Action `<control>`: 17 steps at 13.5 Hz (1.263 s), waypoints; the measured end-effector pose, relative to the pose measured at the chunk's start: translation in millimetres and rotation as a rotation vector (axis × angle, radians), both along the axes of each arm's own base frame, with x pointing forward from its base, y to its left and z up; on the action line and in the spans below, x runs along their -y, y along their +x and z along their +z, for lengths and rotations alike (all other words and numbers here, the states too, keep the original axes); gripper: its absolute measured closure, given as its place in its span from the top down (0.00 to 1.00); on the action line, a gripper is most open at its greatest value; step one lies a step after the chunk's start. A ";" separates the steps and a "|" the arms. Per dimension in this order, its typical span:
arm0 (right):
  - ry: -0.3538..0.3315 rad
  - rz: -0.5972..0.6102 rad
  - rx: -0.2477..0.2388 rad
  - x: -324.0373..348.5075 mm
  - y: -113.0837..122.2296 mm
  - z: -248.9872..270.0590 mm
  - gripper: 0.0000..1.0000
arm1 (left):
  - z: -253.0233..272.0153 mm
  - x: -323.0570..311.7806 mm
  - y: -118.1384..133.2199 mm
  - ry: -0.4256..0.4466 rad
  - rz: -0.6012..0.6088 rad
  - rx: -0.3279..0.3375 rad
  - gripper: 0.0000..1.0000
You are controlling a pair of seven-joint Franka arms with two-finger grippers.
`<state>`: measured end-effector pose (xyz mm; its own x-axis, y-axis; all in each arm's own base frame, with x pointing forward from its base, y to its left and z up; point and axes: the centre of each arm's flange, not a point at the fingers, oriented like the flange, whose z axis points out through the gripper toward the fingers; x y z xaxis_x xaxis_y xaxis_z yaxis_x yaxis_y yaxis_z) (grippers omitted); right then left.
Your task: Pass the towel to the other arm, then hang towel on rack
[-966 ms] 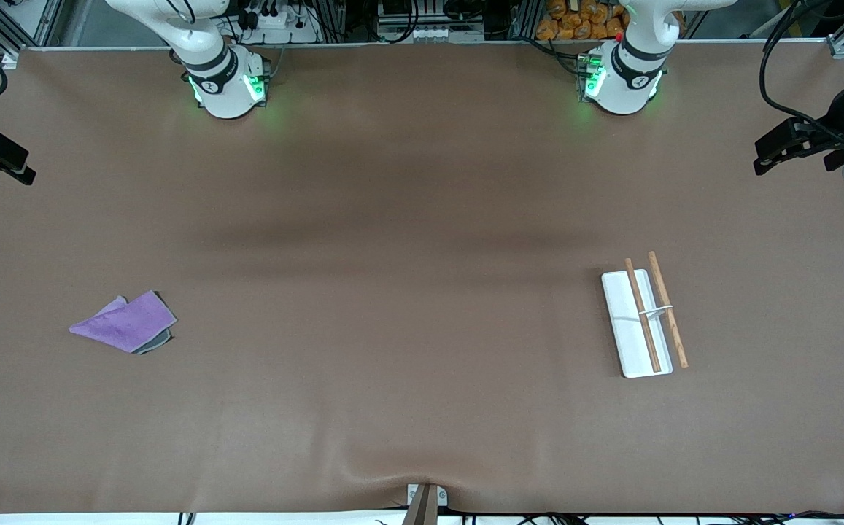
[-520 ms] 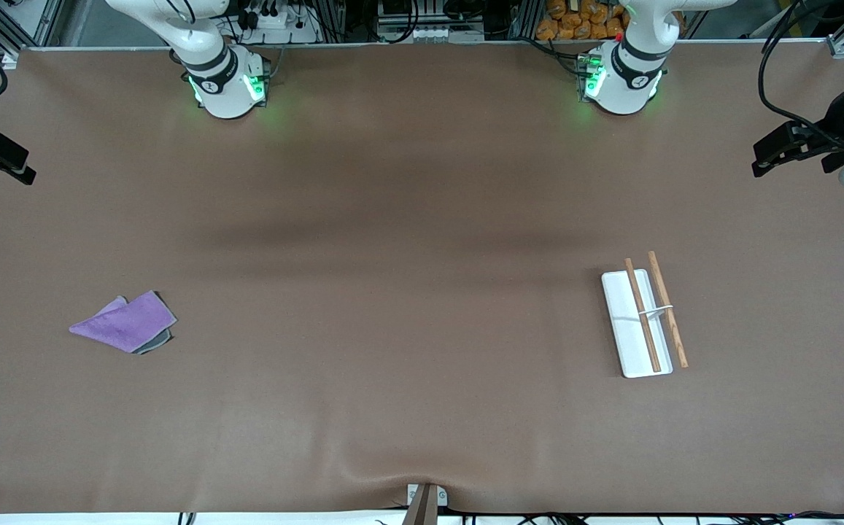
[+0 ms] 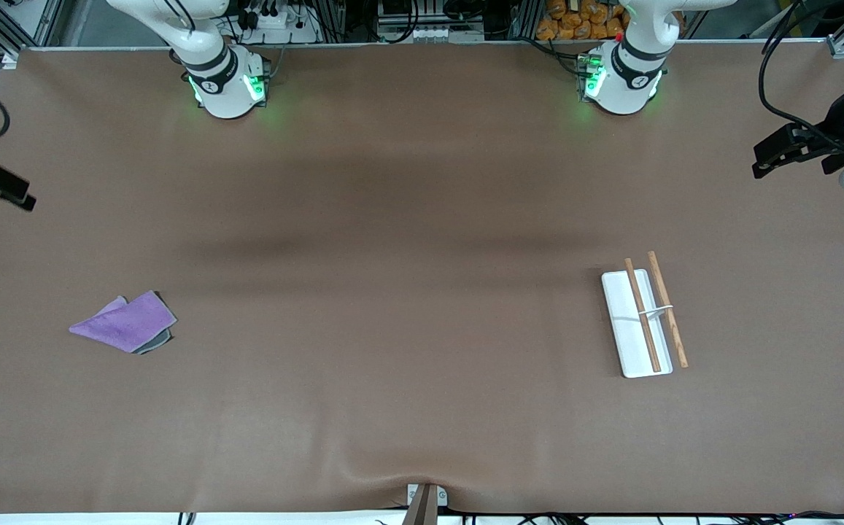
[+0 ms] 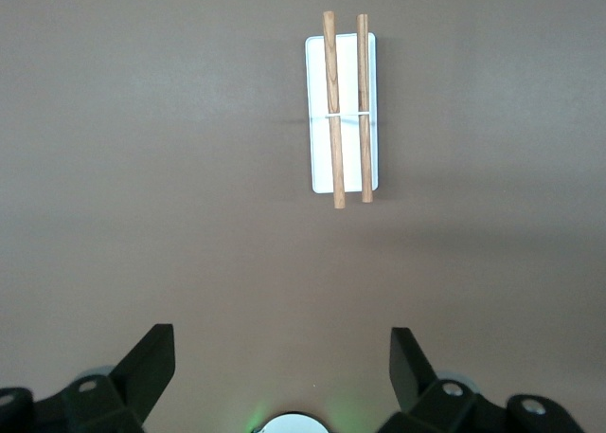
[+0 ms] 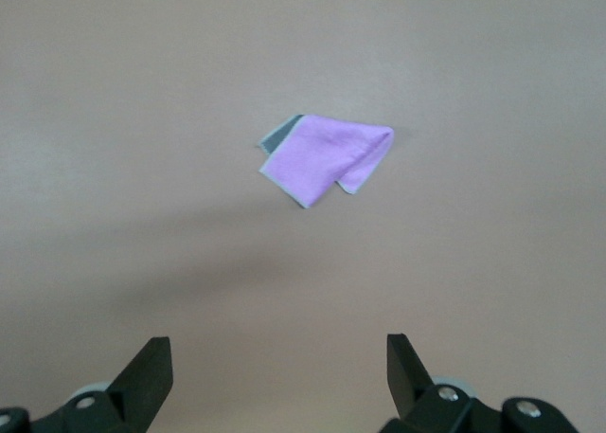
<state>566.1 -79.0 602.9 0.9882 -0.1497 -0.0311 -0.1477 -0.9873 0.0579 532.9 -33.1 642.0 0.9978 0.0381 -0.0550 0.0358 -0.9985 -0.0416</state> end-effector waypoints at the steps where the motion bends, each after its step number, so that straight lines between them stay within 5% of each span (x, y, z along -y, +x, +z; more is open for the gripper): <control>1: 0.002 -0.018 -0.014 12.2 6.4 -14.0 1.00 | -0.3 -0.1 0.2 0.000 0.000 -0.001 1.00; 9: 0.004 -0.134 -0.034 100.9 49.5 -126.4 1.00 | -5.2 5.9 2.9 0.000 -0.011 -0.008 1.00; 17: -0.002 -0.315 0.012 150.7 82.0 -250.6 1.00 | -5.5 4.8 3.5 0.000 -0.009 -0.008 1.00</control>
<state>648.1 -229.7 352.4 0.8934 -0.4488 -0.0195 -0.4472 -0.8927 0.0560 536.4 -37.9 636.5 0.9976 0.0293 -0.0627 0.0267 -0.9988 -0.0419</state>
